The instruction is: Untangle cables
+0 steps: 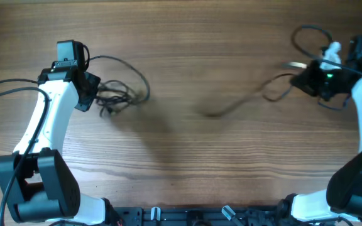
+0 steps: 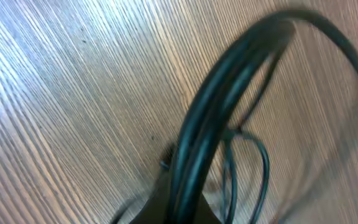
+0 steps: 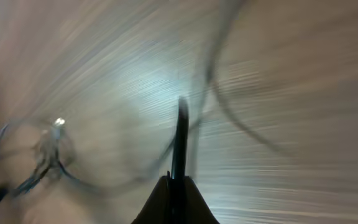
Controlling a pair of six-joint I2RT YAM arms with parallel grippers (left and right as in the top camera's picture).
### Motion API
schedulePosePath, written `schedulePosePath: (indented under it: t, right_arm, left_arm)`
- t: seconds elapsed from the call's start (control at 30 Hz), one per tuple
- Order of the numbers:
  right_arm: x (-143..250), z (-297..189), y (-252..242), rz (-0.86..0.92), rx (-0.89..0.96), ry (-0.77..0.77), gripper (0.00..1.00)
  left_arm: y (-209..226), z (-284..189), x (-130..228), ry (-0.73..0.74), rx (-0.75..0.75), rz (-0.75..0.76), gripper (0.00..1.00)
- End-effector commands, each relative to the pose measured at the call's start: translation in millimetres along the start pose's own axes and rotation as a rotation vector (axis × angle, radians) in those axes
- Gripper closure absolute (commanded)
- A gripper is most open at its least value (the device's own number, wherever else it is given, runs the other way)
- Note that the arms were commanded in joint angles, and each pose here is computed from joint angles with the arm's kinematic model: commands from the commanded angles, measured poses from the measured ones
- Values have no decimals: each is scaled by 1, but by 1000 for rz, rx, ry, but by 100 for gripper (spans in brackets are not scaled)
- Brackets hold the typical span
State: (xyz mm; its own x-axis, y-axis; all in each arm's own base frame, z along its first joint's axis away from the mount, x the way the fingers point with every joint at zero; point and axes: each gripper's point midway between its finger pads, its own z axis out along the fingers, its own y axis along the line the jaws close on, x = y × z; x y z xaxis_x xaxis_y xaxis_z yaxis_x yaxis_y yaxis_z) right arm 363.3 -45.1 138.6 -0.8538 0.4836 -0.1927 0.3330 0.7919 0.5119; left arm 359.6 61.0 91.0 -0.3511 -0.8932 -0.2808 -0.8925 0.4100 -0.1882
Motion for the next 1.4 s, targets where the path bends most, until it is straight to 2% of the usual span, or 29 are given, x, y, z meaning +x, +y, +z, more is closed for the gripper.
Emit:
schedulePosePath:
  t: [0.0, 0.03, 0.2, 0.3, 0.4, 0.47, 0.57, 0.7, 0.73, 0.87, 0.9, 0.97, 1.1, 1.17, 1.23, 1.37]
  right_arm:
    - [-19, -28, -68, 146, 337, -133, 96]
    - [-21, -32, -76, 179, 376, -152, 96]
    - [-18, -24, -57, 94, 277, -114, 96]
    - [-20, -23, -57, 57, 278, -117, 96]
    - [-27, -23, -53, 42, 259, -145, 96]
    - [-28, -20, -36, -57, 167, -133, 96]
    - [-33, -18, -27, -112, 119, -145, 96]
    - [-38, -11, -11, -208, 112, -162, 94]
    - [-37, -7, -13, -219, 158, -156, 91]
    - [-40, 0, -50, -151, 439, -161, 93]
    - [-45, -8, -74, -66, 592, -203, 94]
    - [-53, -38, -110, 36, 855, -303, 95]
    - [-77, -112, -139, 16, 1165, -407, 96]
    - [-86, -136, -143, -18, 1228, -406, 96]
    - [-92, -142, -141, -59, 1235, -402, 96]
    - [-92, -89, -118, -121, 1000, -340, 96]
  left_arm:
    - [10, 7, -5, -19, -42, 3, 96]
    - [10, 7, -4, -19, -41, 3, 96]
    - [5, 7, 4, 28, -13, 4, 96]
    - [-6, 5, 20, 114, 43, 22, 96]
    - [-32, 0, 42, 183, 160, 170, 96]
    - [-53, -9, 66, 246, 264, 296, 96]
    - [-86, -28, 120, 320, 421, 531, 96]
    - [-98, -38, 151, 330, 461, 614, 96]
    - [-99, -40, 156, 329, 465, 626, 96]
    - [-99, -38, 155, 310, 451, 632, 96]
    - [-98, -37, 151, 288, 438, 631, 96]
    - [-98, -35, 149, 273, 428, 630, 96]
    - [-98, -35, 149, 273, 428, 630, 96]
    - [-98, -35, 148, 273, 428, 630, 96]
    - [-98, -35, 149, 273, 428, 630, 96]
    - [-98, -35, 148, 272, 428, 630, 96]
